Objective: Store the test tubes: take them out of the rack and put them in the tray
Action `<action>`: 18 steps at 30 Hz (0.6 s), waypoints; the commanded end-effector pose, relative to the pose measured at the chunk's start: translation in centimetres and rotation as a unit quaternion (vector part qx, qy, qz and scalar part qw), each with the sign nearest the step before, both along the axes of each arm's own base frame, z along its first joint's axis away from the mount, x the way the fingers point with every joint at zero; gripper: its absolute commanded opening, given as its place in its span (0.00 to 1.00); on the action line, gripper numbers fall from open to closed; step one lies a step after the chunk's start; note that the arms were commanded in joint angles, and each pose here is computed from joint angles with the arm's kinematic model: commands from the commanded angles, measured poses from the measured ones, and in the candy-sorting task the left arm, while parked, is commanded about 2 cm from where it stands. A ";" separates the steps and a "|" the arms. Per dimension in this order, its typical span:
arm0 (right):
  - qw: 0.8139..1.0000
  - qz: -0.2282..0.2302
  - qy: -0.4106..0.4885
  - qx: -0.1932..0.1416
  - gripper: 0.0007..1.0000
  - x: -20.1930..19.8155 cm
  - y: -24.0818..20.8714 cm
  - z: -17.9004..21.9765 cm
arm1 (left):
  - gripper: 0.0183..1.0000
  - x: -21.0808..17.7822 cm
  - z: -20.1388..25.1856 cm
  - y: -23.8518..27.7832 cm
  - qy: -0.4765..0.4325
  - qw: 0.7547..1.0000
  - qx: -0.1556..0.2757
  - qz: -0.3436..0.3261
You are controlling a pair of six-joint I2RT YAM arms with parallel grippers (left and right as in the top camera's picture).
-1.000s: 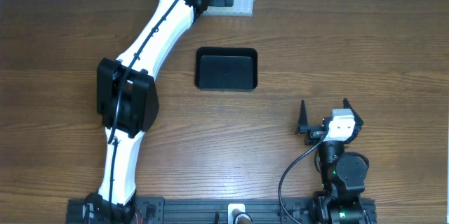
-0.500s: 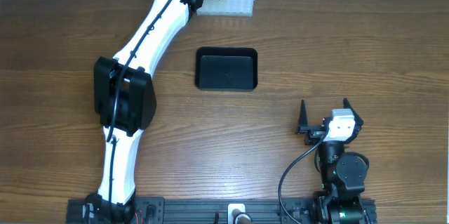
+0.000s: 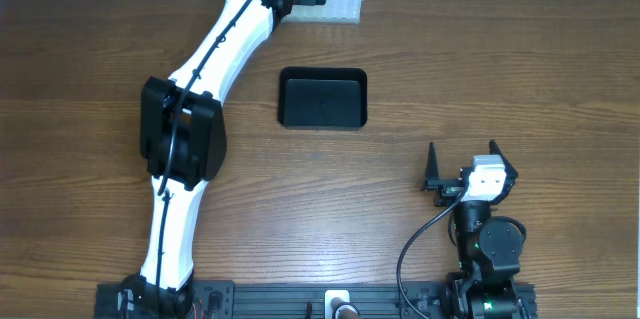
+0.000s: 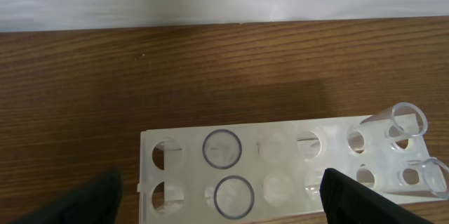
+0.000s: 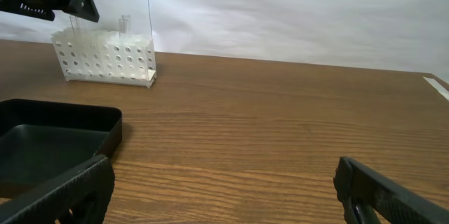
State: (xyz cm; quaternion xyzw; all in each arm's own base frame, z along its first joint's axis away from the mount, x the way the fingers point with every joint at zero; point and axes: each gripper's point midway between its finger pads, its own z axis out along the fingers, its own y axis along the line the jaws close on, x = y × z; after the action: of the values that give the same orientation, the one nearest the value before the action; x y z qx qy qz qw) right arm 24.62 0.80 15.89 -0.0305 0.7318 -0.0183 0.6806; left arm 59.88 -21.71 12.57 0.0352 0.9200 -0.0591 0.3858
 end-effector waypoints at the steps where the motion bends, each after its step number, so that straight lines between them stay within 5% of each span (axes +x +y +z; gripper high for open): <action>1: 1.000 0.004 -0.001 -0.002 0.99 0.0 0.1 -0.2 | 0.89 0.6 -0.9 0.2 0.001 1.000 0.008 0.001; 6: 1.000 0.004 -0.001 -0.002 0.99 0.0 0.1 -0.2 | 0.89 0.6 -1.4 0.2 0.004 1.000 0.009 0.001; 18: 1.000 0.004 -0.001 -0.002 0.99 0.0 0.1 -0.1 | 0.60 0.6 -1.5 0.2 0.005 1.000 0.009 0.001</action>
State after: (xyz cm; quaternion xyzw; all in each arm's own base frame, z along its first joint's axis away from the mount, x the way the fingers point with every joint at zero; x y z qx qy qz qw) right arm 24.62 0.80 15.89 -0.0305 0.7318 -0.0183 0.6806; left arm 59.92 -21.74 11.15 0.0389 0.9240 -0.0548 0.3765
